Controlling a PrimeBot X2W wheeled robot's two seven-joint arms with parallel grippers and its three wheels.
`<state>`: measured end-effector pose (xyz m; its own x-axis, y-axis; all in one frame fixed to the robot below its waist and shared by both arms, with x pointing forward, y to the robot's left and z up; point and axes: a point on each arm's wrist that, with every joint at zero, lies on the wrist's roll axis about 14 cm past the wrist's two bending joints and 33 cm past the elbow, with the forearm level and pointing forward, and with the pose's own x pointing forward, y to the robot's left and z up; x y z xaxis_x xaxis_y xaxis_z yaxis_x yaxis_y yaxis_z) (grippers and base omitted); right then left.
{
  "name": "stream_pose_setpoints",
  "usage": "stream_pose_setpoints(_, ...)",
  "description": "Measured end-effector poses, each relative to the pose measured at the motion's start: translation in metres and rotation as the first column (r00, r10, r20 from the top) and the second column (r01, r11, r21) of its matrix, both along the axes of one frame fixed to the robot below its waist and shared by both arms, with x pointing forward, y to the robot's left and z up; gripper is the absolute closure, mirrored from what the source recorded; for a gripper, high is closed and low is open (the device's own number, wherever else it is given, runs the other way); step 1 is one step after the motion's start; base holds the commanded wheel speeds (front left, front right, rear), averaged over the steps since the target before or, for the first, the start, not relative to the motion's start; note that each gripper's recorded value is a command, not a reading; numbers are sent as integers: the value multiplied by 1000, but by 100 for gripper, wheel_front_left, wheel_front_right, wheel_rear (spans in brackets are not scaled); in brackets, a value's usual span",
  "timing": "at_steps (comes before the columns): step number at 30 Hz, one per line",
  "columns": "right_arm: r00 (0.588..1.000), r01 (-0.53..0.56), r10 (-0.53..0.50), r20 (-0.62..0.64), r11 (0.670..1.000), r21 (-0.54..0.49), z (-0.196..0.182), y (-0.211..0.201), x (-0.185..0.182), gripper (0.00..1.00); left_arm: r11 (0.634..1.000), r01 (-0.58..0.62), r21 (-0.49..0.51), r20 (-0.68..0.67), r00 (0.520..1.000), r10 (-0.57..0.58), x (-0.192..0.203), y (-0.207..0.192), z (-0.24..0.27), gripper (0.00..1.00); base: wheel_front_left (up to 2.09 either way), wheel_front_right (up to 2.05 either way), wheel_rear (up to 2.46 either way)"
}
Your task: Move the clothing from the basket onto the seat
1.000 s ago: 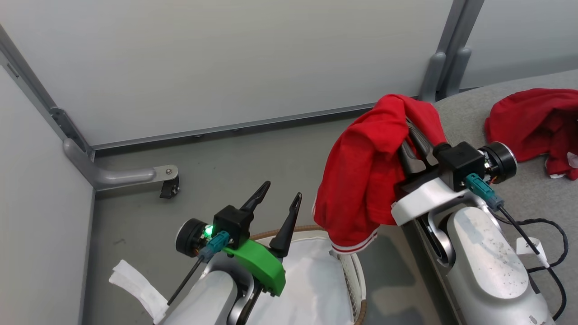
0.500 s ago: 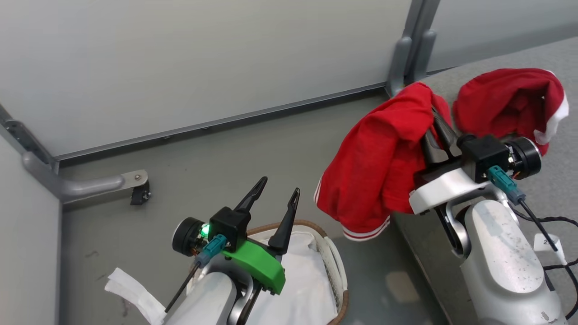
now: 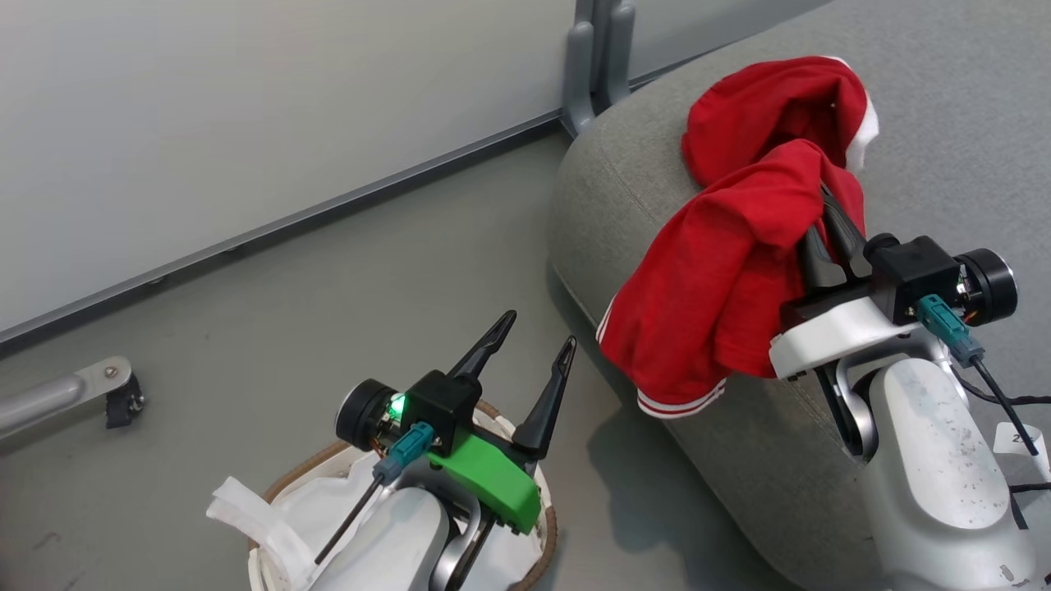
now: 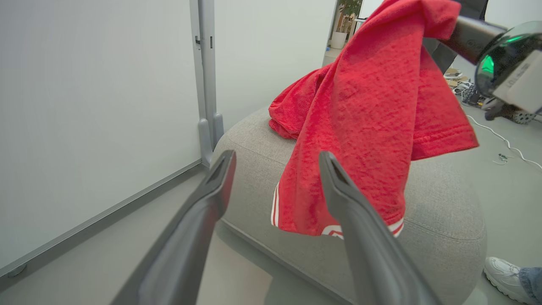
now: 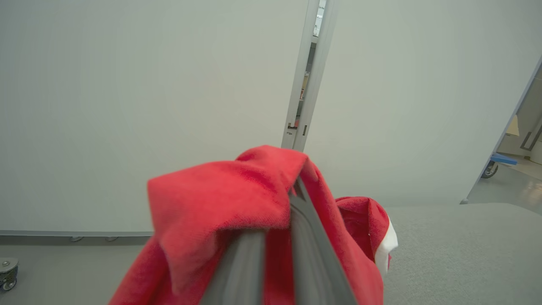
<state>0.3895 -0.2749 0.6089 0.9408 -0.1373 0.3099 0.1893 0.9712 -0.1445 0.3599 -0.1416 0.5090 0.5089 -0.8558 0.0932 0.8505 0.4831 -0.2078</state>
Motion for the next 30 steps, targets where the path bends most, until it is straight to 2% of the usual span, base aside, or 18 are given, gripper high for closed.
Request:
stream_pose_setpoints(6, 996, 84, -84, -32, 996, 1, -10, -27, -13, 100, 997, 76, -10, -17, 997, -77, -6, -23, -6, 0, 0, 0, 0)
stream_pose_setpoints(12, 988, 149, -151, -41, 988, -31, -7, -52, -3, 100, 995, 104, -6, -39, 994, -105, -3, -30, -19, 0, 0, 0, 0)
stream_pose_setpoints(22, 968, 241, -248, -42, 962, -127, 12, -109, 38, 100, 998, 68, 16, -54, 996, -67, 25, -21, -42, 0, 0, 0, 0)
stream_pose_setpoints(30, 938, 320, -336, -82, 933, -164, 1, -153, 76, 100, 999, 17, 45, -76, 997, -14, 57, -2, -73, 0, 0, 0, 0)
